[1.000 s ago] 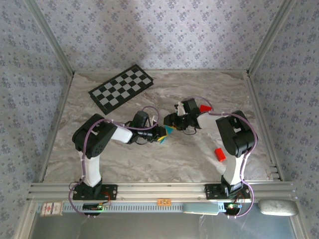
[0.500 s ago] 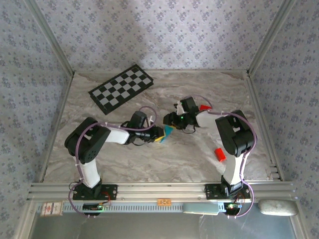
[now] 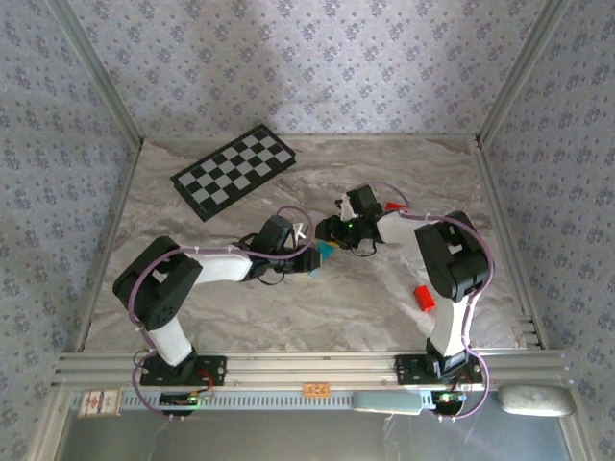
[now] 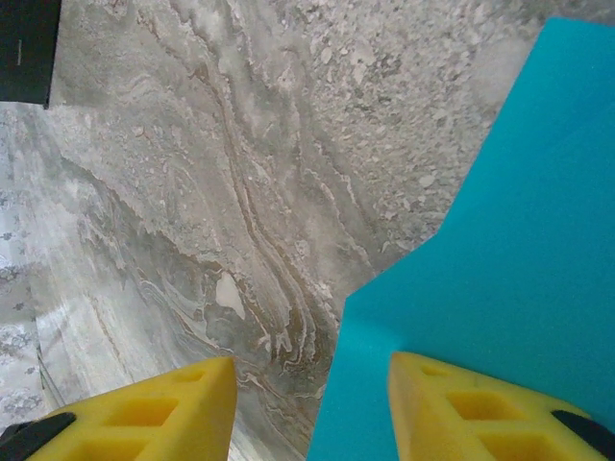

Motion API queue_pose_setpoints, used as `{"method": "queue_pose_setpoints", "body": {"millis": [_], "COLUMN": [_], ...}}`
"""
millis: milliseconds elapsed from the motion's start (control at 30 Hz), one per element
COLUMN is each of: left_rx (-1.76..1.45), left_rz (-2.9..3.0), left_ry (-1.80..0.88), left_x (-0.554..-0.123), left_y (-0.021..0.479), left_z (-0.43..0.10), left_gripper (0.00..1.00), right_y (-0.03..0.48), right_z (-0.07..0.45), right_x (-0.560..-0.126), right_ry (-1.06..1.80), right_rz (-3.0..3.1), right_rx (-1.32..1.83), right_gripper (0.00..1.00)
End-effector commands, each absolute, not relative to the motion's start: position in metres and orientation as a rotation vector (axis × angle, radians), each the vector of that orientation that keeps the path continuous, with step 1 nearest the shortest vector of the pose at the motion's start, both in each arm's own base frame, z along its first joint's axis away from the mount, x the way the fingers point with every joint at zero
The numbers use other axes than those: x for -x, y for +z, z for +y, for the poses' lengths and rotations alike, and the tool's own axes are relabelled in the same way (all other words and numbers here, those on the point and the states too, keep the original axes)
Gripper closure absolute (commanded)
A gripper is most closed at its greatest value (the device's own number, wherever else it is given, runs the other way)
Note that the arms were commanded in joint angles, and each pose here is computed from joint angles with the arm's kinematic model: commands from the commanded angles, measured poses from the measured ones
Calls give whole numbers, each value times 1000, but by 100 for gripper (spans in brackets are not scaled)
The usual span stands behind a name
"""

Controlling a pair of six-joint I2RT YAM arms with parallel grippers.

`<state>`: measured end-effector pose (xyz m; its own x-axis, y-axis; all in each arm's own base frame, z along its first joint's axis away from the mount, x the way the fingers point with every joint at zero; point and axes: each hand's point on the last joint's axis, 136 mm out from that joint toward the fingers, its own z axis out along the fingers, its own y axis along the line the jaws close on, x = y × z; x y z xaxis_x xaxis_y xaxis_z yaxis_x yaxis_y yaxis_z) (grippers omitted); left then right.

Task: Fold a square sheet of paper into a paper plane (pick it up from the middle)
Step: Fold the wing for the fifth time at the center of the table.

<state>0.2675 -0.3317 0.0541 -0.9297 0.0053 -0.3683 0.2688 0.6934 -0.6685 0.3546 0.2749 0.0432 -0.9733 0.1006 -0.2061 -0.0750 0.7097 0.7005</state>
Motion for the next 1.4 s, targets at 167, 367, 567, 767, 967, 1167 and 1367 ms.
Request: {"method": "queue_pose_setpoints", "body": {"millis": [167,367,567,767,967,1167,1367], "left_rx": [-389,-465,-503,-513,-526,-511,-461], "left_rz": [2505,2497,2498,2511,2530,2558,2596], "left_ry": [-940,-880,-889,-882,-849,-821,-857], "left_x": [-274,-273,-271,-272,-270,-268,-264], "left_y": [54,48,43,37,26,14,5], "left_z": [-338,-338,-343,-345,-341,-335,-331], "left_gripper": [65,62,64,67,68,70,72], "right_y": [33,33,33,33,32,32,36], "right_z": [275,275,275,274,275,273,271], "right_x": [-354,-354,-354,-355,-354,-355,-357], "right_ry": [1086,1090,1090,1090,1093,1093,1093], "right_rz": [2740,2747,2753,2755,2761,2761,2753], "right_rx": [-56,-67,-75,-80,-84,-90,-95], "right_gripper": [54,54,55,55,55,55,56]}}
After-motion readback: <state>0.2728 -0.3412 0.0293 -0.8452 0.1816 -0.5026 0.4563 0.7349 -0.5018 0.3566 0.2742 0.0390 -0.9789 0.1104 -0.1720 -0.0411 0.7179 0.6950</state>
